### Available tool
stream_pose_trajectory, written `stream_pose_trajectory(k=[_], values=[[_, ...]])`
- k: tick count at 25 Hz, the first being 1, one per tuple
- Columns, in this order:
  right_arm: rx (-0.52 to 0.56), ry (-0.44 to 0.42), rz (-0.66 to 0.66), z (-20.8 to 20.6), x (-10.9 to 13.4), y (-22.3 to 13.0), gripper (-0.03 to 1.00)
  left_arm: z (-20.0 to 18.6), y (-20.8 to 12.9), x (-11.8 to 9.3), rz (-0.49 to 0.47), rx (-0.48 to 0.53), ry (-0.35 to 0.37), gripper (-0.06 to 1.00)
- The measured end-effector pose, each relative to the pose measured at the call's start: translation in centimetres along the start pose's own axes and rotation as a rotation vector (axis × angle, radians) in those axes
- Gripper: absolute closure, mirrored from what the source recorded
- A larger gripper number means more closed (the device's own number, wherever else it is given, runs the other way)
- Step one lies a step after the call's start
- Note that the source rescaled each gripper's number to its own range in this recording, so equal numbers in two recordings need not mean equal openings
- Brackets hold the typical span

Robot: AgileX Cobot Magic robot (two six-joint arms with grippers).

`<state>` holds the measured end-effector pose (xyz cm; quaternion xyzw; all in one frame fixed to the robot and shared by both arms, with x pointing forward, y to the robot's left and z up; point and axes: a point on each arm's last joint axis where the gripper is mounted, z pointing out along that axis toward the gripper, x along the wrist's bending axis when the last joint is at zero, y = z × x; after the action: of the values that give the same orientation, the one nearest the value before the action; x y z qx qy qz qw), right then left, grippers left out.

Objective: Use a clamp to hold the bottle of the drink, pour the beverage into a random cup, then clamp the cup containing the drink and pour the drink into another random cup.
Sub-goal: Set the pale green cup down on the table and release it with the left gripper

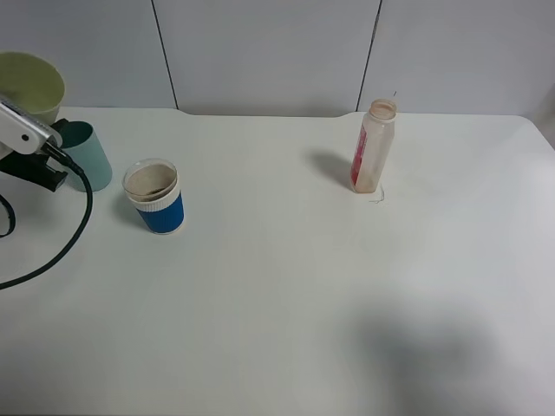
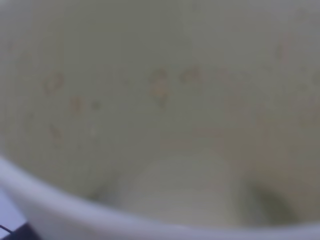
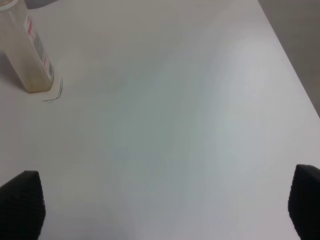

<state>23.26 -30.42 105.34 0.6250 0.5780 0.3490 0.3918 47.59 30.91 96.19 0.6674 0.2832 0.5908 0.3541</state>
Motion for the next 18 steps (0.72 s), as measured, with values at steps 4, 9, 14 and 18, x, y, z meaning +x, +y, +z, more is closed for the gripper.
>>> stream_pose_trajectory(k=[4, 9, 14, 18], values=[[0.0, 0.0, 0.0, 0.0, 0.0, 0.0, -0.01, 0.0, 0.0, 0.0, -0.087, -0.002, 0.001, 0.93], [0.0, 0.0, 0.0, 0.0, 0.0, 0.0, -0.01, 0.0, -0.1, 0.2, -0.163, 0.005, 0.017, 0.93], [0.0, 0.0, 0.0, 0.0, 0.0, 0.0, -0.01, -0.3, -0.9, 1.3, -0.258, 0.034, 0.071, 0.93], [0.0, 0.0, 0.0, 0.0, 0.0, 0.0, -0.01, -1.2, -2.0, 1.8, -0.315, 0.079, 0.104, 0.93]])
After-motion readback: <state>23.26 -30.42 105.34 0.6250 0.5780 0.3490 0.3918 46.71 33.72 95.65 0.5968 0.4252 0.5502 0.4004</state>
